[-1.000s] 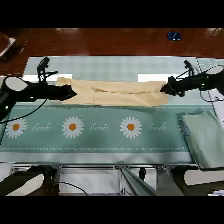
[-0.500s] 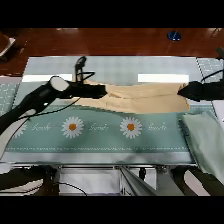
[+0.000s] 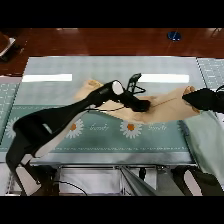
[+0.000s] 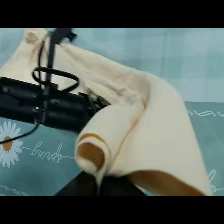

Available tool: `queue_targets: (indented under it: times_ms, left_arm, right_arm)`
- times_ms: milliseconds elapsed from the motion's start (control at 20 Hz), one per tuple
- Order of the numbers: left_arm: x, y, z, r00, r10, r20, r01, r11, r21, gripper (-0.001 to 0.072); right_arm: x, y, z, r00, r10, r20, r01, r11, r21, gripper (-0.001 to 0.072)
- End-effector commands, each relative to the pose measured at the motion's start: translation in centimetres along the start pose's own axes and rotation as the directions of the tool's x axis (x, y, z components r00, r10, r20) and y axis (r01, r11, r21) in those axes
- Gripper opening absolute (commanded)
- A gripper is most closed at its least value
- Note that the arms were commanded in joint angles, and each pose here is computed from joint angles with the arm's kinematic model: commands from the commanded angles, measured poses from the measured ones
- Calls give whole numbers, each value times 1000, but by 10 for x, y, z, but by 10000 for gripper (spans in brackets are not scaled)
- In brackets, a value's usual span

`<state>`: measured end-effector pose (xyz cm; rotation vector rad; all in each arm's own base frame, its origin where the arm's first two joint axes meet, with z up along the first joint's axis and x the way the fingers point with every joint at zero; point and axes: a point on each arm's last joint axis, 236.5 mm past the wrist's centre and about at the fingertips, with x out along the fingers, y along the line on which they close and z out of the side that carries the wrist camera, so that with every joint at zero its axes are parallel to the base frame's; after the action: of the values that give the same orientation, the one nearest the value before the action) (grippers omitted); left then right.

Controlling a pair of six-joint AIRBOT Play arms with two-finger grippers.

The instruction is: Fold the shirts.

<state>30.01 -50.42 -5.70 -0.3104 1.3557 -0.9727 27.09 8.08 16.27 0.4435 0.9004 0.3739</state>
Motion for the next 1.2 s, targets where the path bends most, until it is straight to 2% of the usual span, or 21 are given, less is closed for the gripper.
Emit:
queue_targets:
  times_ms: [0,200,400,500,600,750,850,1000,1150]
  left_arm:
    - [35,-29,-33,992,-30,-120,34,999,32,26]
    - [-11,-8,-1,996,-23,-87,24,1000,4,26]
    - [-129,74,30,980,195,-30,-195,981,0,27]
    - [-207,112,33,945,319,77,-314,947,-69,26]
    - [-280,129,19,894,389,221,-364,920,-145,27]
    - [-349,124,-29,798,431,421,-364,902,-234,27]
    - [-361,115,-68,747,429,508,-333,903,-272,27]
    - [-351,109,-120,728,399,558,-253,912,-322,27]
    - [-340,121,-148,709,400,581,-244,912,-331,27]
  right_arm:
    - [-2,6,5,999,18,32,-18,1000,4,20]
    - [-2,7,4,999,23,24,-23,1000,12,19]
    - [-1,28,14,991,123,57,-124,992,25,19]
    - [11,43,18,982,184,40,-185,983,13,19]
    - [33,63,24,972,235,13,-235,972,-14,20]
    - [83,98,40,957,290,-24,-290,956,-51,20]
    - [128,122,42,945,315,-90,-322,945,-66,20]
    - [200,152,27,916,334,-224,-357,931,-71,20]
    - [261,170,3,887,332,-320,-372,926,-71,20]
